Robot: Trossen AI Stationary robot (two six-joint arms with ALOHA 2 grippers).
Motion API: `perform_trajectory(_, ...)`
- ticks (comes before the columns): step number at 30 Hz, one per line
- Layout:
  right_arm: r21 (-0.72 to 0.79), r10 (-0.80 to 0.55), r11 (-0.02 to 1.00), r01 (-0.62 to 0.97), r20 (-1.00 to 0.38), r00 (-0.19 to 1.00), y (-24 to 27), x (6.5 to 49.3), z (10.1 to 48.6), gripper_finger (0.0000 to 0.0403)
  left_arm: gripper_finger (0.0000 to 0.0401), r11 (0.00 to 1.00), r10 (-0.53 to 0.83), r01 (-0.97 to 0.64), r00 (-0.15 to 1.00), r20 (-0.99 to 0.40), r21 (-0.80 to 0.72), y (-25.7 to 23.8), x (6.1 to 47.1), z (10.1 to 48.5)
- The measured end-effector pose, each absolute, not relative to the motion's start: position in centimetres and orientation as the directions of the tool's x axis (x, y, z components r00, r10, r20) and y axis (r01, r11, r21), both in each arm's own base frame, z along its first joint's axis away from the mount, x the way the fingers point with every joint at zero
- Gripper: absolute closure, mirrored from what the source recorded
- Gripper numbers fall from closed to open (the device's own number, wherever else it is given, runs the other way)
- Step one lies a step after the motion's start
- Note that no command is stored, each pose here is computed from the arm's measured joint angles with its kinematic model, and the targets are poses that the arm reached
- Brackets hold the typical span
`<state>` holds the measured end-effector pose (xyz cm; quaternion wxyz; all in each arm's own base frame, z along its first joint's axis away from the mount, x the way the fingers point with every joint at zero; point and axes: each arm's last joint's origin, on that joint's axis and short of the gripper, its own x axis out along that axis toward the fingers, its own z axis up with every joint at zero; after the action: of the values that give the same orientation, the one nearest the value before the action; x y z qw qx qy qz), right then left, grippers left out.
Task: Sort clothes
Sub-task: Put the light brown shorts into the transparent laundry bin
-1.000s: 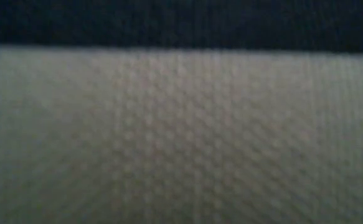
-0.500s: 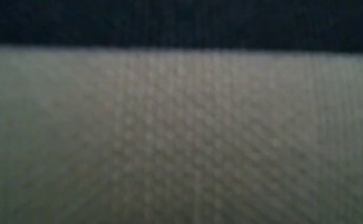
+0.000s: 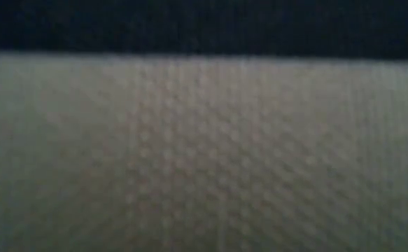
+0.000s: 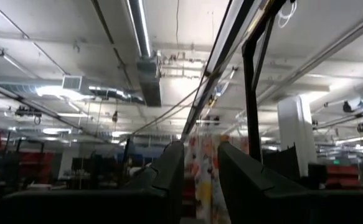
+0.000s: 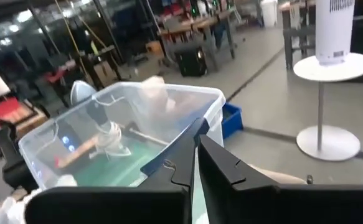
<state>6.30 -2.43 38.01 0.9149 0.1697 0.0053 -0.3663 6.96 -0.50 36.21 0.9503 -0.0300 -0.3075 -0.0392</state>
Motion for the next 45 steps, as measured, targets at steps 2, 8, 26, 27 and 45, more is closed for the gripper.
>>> perform_trajectory(2, 0.304, -0.650, 0.681, 0.666, -0.168, 0.741, -2.4, 6.4, 39.1, 0.0390, 0.0323, 0.995, -0.058, 0.091, 0.836, 0.546, -0.033, -0.5, 7.3, 37.1)
perform_trajectory(8, 0.250, -0.633, 0.666, 0.703, -0.311, 0.709, -2.3, 6.0, 41.4, 0.0390, 0.0323, 0.996, -0.065, 0.084, 0.927, 0.368, -0.036, -0.6, 8.1, 38.9)
perform_trajectory(26, 0.296, -0.669, 0.342, 0.892, -0.590, 0.453, -2.3, 4.7, 40.0, 0.0390, 0.0323, 0.993, -0.054, 0.073, 0.981, 0.187, -0.092, -0.7, 10.0, 40.6)
perform_trajectory(27, 0.293, -0.669, 0.351, 0.889, -0.585, 0.457, -2.4, 4.8, 40.0, 0.0390, 0.0323, 0.992, -0.054, 0.074, 0.981, 0.188, -0.101, -0.7, 10.2, 40.6)
perform_trajectory(45, 0.210, -0.531, 0.387, 0.898, -0.746, 0.403, -2.6, 10.1, 37.5, 0.0390, 0.0323, 0.889, 0.031, 0.042, 0.988, 0.151, -0.456, -0.7, 14.1, 40.3)
